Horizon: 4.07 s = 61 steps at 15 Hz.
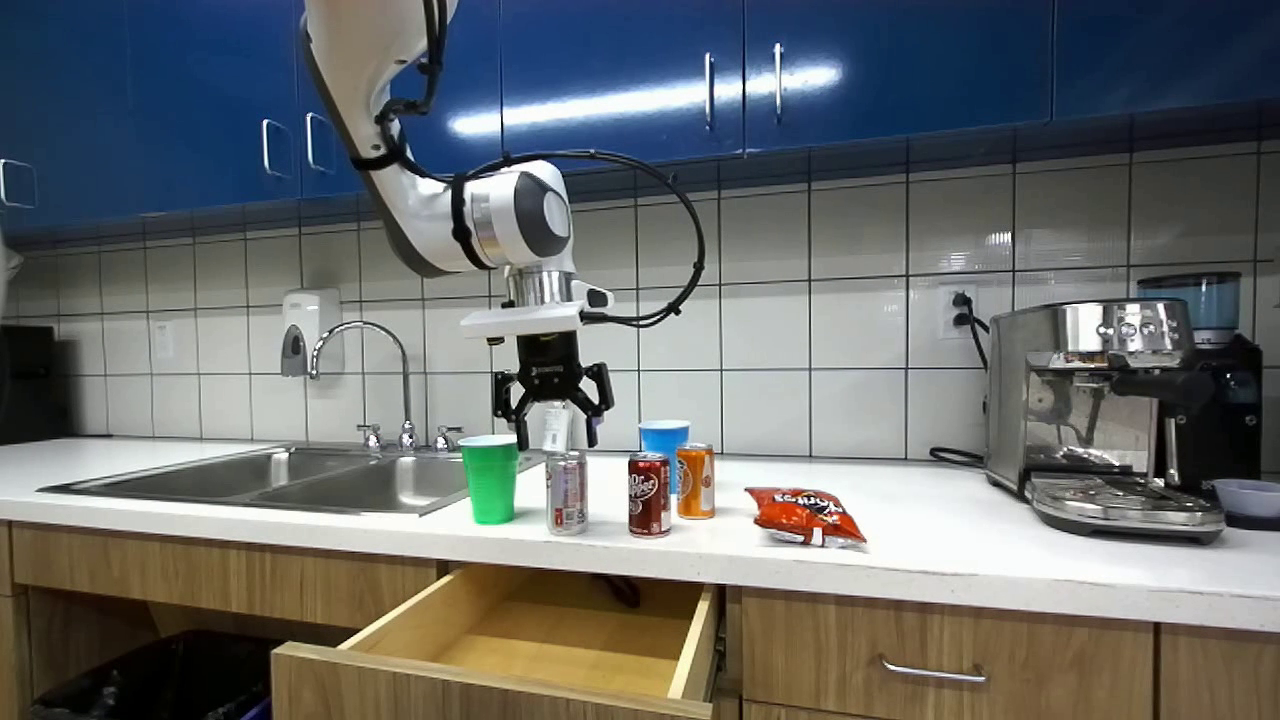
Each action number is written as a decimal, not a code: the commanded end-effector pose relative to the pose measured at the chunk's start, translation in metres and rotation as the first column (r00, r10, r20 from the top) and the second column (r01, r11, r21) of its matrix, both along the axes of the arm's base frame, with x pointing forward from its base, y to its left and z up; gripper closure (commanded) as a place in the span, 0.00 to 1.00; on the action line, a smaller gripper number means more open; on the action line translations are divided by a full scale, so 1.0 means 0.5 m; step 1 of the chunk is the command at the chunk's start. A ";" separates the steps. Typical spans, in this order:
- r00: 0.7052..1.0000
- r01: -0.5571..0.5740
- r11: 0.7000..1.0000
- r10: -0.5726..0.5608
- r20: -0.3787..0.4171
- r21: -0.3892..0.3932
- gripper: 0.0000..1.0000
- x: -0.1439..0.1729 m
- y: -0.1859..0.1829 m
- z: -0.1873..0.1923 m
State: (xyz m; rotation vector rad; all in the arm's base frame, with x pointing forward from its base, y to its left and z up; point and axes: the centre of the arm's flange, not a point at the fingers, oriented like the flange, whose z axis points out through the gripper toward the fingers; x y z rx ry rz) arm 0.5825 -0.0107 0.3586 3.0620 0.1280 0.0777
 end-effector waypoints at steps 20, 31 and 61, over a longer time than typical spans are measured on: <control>0.996 -0.054 0.998 0.056 0.075 -0.024 0.00 0.037 -0.002 0.010; 0.990 -0.098 0.995 0.100 0.100 -0.023 0.00 0.086 0.005 -0.024; 0.987 -0.157 0.988 0.157 0.042 -0.008 0.62 0.106 0.007 -0.073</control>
